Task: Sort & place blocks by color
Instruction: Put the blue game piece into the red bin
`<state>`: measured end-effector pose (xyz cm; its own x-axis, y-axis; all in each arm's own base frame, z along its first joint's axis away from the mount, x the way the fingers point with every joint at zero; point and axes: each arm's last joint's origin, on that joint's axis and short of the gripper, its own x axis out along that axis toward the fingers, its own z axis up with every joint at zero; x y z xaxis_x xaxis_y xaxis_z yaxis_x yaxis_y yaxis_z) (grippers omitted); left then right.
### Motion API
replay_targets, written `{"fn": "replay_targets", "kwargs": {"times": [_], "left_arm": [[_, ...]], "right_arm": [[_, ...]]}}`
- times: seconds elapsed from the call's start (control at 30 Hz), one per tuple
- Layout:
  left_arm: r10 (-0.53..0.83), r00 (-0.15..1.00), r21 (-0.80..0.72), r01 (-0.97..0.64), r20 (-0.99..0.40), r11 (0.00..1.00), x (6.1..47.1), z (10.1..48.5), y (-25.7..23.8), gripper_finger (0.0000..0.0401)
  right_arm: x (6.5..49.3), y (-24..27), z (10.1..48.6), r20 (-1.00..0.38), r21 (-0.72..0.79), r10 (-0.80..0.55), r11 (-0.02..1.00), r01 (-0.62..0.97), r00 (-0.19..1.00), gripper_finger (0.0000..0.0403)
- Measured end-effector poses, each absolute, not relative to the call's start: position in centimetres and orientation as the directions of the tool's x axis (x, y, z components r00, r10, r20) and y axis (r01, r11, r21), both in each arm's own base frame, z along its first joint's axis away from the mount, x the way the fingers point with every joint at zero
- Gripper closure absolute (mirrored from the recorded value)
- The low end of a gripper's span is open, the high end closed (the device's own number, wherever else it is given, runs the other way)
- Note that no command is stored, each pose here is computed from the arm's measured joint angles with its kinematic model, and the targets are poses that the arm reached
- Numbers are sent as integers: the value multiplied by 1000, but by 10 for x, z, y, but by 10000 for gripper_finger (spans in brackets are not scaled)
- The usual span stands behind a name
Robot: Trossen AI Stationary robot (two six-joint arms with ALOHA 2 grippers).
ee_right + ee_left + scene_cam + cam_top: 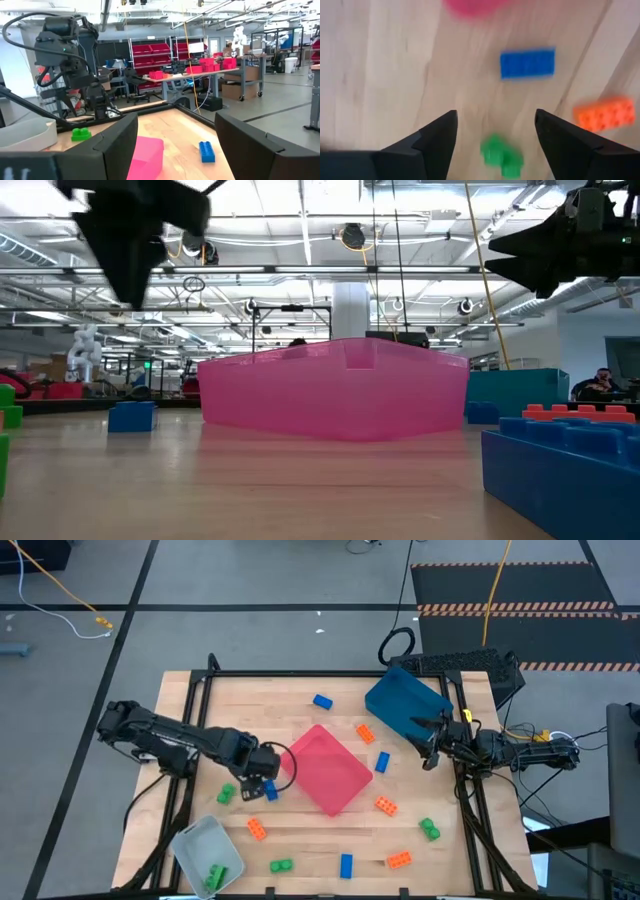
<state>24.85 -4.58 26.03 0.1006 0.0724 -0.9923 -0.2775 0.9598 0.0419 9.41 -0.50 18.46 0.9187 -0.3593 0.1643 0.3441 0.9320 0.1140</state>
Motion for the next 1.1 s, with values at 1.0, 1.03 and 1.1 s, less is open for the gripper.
{"fn": "replay_targets", "kwargs": {"times": [1.0, 1.03, 1.1], "left_arm": [[131, 85, 156, 452, -988, 878, 295, 198, -75, 130], [132, 78, 153, 465, -988, 872, 295, 196, -76, 130], [127, 63, 142, 495, -990, 857, 293, 196, -77, 130]], "right_arm": [[94, -5, 185, 171, 96, -362, 932, 350, 916, 142], [94, -5, 185, 170, 96, -362, 932, 350, 917, 142], [94, -5, 185, 168, 95, -362, 932, 350, 917, 142]]}}
